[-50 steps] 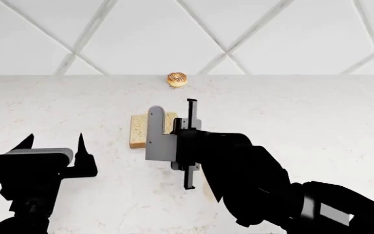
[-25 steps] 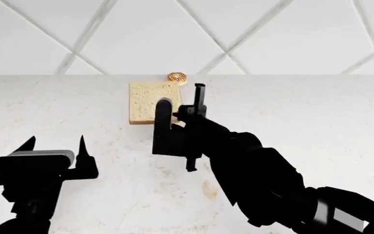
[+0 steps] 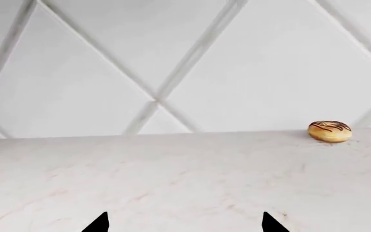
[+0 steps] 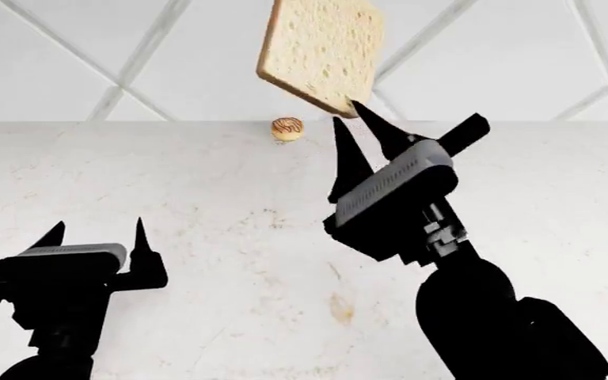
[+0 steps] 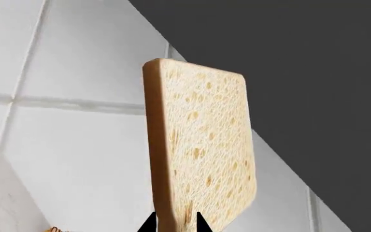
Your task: Pick the sandwich bread from the counter and place it in the cabinet.
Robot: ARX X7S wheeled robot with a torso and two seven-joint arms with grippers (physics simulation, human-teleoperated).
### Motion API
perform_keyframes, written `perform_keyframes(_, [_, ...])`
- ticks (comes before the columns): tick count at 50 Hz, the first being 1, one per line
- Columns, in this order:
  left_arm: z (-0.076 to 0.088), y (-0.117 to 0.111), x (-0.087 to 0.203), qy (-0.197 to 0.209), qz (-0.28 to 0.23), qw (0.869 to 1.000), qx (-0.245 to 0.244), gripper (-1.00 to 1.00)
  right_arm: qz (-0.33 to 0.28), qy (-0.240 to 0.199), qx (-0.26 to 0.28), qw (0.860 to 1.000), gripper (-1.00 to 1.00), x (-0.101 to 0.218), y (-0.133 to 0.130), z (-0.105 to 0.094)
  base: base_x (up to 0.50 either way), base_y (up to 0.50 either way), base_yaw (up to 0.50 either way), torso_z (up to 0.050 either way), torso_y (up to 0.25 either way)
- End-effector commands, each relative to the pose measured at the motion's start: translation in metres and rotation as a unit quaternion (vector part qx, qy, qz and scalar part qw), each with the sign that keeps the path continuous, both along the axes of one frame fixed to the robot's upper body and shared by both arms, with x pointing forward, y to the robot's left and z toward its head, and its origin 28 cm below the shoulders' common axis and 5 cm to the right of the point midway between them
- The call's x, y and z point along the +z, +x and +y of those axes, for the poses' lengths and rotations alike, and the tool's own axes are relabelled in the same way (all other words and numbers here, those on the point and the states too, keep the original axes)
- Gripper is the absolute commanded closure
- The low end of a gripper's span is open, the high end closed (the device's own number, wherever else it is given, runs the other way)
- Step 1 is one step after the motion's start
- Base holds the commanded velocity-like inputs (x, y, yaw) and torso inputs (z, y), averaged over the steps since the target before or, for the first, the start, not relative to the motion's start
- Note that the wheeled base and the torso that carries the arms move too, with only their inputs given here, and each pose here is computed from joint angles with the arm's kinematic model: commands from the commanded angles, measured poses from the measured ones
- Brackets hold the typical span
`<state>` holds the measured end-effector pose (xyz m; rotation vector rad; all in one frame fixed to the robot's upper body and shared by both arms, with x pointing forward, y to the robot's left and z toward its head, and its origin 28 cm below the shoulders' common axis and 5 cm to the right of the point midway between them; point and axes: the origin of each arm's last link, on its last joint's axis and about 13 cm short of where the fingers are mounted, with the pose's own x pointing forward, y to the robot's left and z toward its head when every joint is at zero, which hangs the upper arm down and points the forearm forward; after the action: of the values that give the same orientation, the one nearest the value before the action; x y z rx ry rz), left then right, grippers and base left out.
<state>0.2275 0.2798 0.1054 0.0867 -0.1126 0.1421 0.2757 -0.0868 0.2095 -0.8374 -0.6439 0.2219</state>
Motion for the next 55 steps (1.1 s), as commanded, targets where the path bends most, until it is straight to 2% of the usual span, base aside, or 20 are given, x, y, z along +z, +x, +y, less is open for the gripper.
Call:
perform_keyframes(1, [-0.010,0.001,0.001,-0.010,-0.010,1.000,-0.007,-1.00,-0.034,0.185,0.019,0.982,1.00,-0.005,-0.025,-0.011,0.00,0.00,0.00,0.000,0.000])
perform_keyframes(5, [-0.015,0.000,0.008,-0.010,-0.033,0.999,-0.013,-1.00,-0.008,0.249,0.027,0.968,1.00,-0.018,-0.031,-0.010,0.00,0.00,0.00,0.000,0.000])
perform_keyframes(8, [-0.020,-0.006,0.024,-0.008,-0.072,0.997,-0.022,-1.00,0.003,0.278,0.025,0.960,1.00,-0.025,-0.035,-0.011,0.00,0.00,0.00,0.000,0.000])
perform_keyframes(13, [-0.027,-0.019,0.056,-0.008,-0.140,0.989,-0.042,-1.00,0.005,0.298,0.015,0.954,1.00,-0.032,-0.042,-0.013,0.00,0.00,0.00,0.000,0.000])
perform_keyframes(21, [-0.027,-0.032,0.071,-0.017,-0.182,0.982,-0.050,-1.00,0.013,0.315,0.009,0.949,1.00,-0.038,-0.057,-0.017,0.00,0.00,0.00,0.000,0.000])
perform_keyframes(35, [-0.032,-0.035,0.056,-0.004,-0.150,0.986,-0.074,-1.00,0.031,0.329,-0.011,0.944,1.00,-0.045,-0.068,-0.019,-0.11,0.00,0.00,0.000,0.000])
perform_keyframes(48, [-0.033,-0.034,0.054,-0.003,-0.147,0.986,-0.078,-1.00,0.021,0.320,-0.013,0.947,1.00,-0.039,-0.069,-0.019,-0.03,0.02,0.00,0.000,0.000])
perform_keyframes(55, [-0.032,-0.033,0.055,-0.004,-0.147,0.986,-0.079,-1.00,0.024,0.321,-0.012,0.947,1.00,-0.038,-0.068,-0.018,0.06,0.50,0.00,0.000,0.000])
